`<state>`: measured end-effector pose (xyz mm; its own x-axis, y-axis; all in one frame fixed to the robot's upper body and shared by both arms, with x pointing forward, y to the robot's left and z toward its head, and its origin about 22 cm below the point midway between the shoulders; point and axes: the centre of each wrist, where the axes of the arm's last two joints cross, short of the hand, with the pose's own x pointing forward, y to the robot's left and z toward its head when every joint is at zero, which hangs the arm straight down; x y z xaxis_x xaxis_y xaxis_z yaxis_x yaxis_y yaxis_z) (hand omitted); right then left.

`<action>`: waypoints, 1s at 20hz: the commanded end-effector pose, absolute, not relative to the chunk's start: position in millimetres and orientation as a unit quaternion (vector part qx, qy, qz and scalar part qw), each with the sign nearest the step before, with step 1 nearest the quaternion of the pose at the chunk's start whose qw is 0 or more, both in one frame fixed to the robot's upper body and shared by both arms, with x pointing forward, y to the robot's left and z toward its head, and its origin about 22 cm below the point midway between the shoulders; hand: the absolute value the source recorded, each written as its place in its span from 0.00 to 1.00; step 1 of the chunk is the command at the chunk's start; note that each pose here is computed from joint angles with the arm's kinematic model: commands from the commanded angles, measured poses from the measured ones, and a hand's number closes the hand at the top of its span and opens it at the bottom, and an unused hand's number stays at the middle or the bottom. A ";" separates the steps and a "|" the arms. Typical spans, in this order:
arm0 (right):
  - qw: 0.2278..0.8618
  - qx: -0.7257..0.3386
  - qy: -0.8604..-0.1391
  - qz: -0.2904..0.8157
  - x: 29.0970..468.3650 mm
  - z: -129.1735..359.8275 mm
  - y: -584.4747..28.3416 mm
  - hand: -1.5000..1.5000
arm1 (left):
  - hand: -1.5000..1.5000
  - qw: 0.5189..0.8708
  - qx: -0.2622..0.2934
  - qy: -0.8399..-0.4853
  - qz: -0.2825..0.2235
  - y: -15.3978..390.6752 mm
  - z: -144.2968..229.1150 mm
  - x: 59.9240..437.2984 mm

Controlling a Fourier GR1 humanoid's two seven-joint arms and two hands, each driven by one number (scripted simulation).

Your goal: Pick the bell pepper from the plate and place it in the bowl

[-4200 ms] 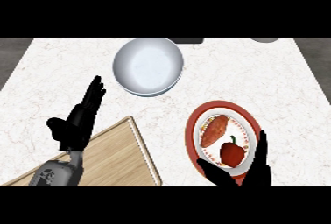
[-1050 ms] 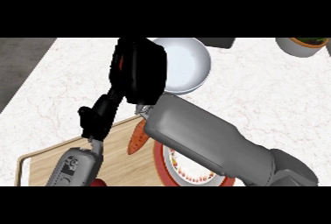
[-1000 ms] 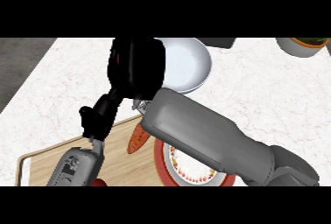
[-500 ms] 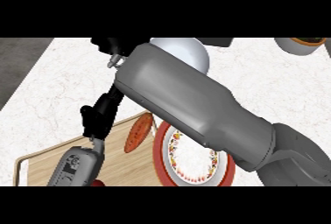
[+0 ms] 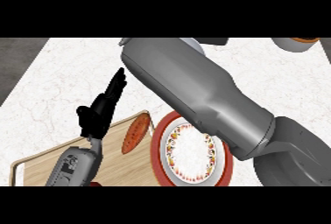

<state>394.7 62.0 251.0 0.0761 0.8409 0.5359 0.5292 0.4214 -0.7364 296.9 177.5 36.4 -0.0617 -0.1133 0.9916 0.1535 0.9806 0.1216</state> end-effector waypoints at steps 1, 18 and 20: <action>0.551 -0.571 -0.590 0.151 406.8 236.0 53.1 1.00 | 0.50 0.684 -0.016 -0.723 -0.095 174.4 40.4 297.8; 0.643 -0.540 -0.519 0.159 432.5 131.9 -12.8 1.00 | 0.50 0.686 0.000 -0.723 -0.078 186.2 31.2 298.3; 0.665 -0.515 -0.525 0.130 432.1 124.8 -17.5 1.00 | 0.50 0.688 0.009 -0.722 -0.076 195.4 27.1 290.7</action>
